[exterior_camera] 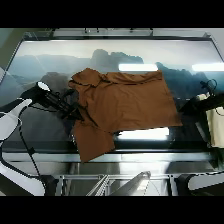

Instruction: Fold the shirts.

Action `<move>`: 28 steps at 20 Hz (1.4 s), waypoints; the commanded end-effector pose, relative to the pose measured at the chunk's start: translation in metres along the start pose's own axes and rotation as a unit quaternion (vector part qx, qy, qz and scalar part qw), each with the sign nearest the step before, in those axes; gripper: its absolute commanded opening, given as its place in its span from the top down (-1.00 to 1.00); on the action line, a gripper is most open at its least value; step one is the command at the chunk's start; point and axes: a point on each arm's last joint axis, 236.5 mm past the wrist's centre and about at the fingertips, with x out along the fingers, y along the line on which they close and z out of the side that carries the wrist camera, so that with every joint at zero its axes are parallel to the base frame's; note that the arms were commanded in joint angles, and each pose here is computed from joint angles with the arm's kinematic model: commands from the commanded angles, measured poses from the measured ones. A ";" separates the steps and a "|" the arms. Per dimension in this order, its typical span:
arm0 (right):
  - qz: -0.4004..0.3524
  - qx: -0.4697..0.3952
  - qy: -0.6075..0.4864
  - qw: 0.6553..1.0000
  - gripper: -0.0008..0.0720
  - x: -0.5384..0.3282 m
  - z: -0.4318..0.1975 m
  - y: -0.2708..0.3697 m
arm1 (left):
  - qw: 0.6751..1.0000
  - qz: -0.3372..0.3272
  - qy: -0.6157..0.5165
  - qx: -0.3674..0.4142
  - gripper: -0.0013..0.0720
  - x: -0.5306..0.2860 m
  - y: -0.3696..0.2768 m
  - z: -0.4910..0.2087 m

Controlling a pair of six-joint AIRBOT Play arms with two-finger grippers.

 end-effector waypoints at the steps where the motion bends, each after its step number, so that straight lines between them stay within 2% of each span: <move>1: -0.005 0.024 0.035 0.999 -0.13 0.016 -0.018 -0.015 | 1.000 -0.014 0.003 -0.009 0.87 -0.009 0.003 -0.004; 8: 0.023 0.036 0.068 0.997 -0.07 0.042 -0.036 -0.008 | 1.000 -0.016 -0.004 -0.010 0.87 -0.013 0.007 -0.003; 9: 0.036 0.031 0.073 0.996 0.00 0.049 -0.039 -0.003 | 1.000 -0.015 -0.006 -0.010 0.88 -0.013 0.007 -0.002; 11: 0.062 0.012 0.078 0.995 0.38 0.055 -0.041 0.012 | 1.000 -0.016 -0.006 -0.009 0.88 -0.014 0.007 -0.002; 12: 0.075 0.003 0.074 0.994 0.70 0.053 -0.039 0.021 | 1.000 -0.017 -0.007 -0.007 0.88 -0.014 0.007 -0.002; 13: 0.081 -0.006 0.063 0.995 0.85 0.049 -0.035 0.027 | 1.000 -0.020 -0.012 0.001 0.88 -0.016 0.004 -0.001; 15: 0.089 -0.039 0.031 0.995 0.93 0.034 -0.026 0.045 | 0.998 -0.032 -0.030 0.035 0.88 -0.029 -0.012 -0.001; 18: 0.119 -0.114 -0.049 0.985 0.93 -0.015 -0.010 0.101 | 0.981 -0.125 -0.099 0.114 0.88 -0.080 -0.076 -0.009; 20: 0.146 -0.171 -0.121 0.967 0.93 -0.061 -0.005 0.151 | 0.939 -0.219 -0.173 0.201 0.88 -0.142 -0.140 -0.030; 21: 0.160 -0.209 -0.162 0.951 0.93 -0.088 -0.008 0.180 | 0.900 -0.277 -0.217 0.258 0.88 -0.182 -0.178 -0.052; 23: 0.187 -0.270 -0.253 0.910 0.93 -0.143 -0.019 0.234 | 0.799 -0.362 -0.309 0.367 0.88 -0.262 -0.239 -0.111; 25: 0.207 -0.330 -0.350 0.852 0.93 -0.202 -0.041 0.288 | 0.722 -0.383 -0.393 0.422 0.88 -0.321 -0.267 -0.165; 28: 0.201 -0.383 -0.496 0.753 0.93 -0.283 -0.078 0.346 | 0.636 -0.380 -0.486 0.464 0.88 -0.376 -0.287 -0.241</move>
